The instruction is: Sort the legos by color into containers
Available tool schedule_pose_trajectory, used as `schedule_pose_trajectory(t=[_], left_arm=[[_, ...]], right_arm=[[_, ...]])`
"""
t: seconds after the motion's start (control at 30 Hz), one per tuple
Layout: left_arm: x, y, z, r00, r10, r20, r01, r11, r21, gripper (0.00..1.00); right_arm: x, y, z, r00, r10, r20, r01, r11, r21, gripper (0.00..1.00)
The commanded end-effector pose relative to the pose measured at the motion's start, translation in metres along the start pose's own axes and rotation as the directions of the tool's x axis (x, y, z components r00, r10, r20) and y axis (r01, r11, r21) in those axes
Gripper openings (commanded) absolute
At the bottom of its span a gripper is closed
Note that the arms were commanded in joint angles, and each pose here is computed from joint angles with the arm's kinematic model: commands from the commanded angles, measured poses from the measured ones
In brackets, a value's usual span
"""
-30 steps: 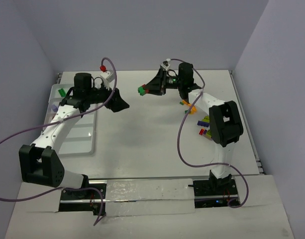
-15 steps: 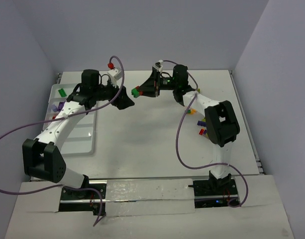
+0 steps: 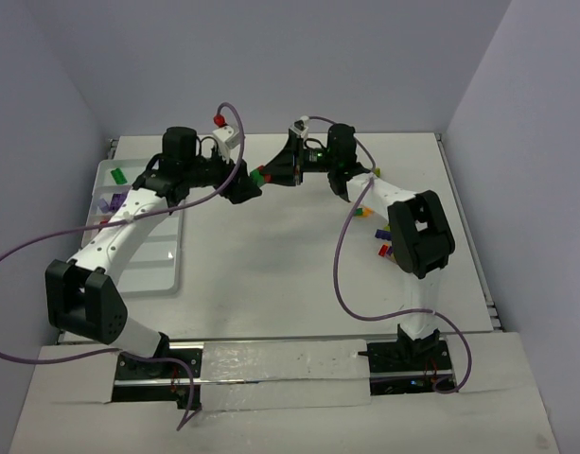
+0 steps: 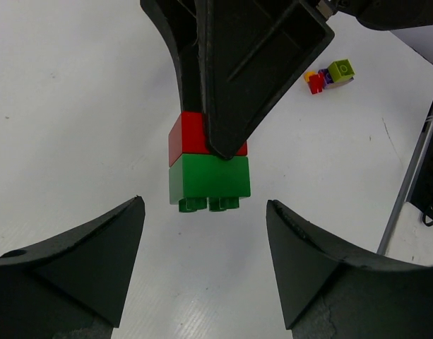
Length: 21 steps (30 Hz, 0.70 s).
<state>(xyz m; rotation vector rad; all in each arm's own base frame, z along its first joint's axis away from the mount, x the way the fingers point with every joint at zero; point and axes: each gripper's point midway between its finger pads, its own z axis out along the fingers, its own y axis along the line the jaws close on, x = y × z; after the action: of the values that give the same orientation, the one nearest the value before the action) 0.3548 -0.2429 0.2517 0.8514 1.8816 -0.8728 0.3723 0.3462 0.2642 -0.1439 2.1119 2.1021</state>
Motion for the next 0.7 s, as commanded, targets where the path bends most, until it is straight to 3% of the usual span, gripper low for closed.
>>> schedule_pose_trajectory(t=[0.0,0.23,0.47,0.53,0.67], left_arm=[[-0.028,0.001,0.003,0.995,0.082,0.054,-0.08,0.997,-0.023,0.77],[-0.032,0.004,0.005,0.994,0.091,0.056,-0.089,0.995,-0.043,0.61],[-0.028,0.013,0.003,0.994,0.099,0.038,-0.095,0.992,-0.088,0.22],[-0.024,0.013,0.002,0.995,0.1,0.023,-0.098,0.991,-0.093,0.04],[-0.002,0.023,-0.011,0.997,0.075,-0.025,-0.077,0.989,-0.126,0.0]], right_arm=[[0.006,0.003,0.005,0.999,-0.034,-0.032,0.034,0.999,-0.009,0.0],[0.007,0.002,0.007,0.999,-0.031,-0.04,0.031,1.0,-0.004,0.0],[0.007,-0.001,0.006,0.999,-0.018,-0.042,0.019,1.0,0.001,0.0],[0.005,0.0,0.006,0.999,-0.017,-0.041,0.017,1.0,0.0,0.0],[-0.017,0.005,-0.009,1.0,-0.025,0.013,0.025,1.0,0.001,0.0]])
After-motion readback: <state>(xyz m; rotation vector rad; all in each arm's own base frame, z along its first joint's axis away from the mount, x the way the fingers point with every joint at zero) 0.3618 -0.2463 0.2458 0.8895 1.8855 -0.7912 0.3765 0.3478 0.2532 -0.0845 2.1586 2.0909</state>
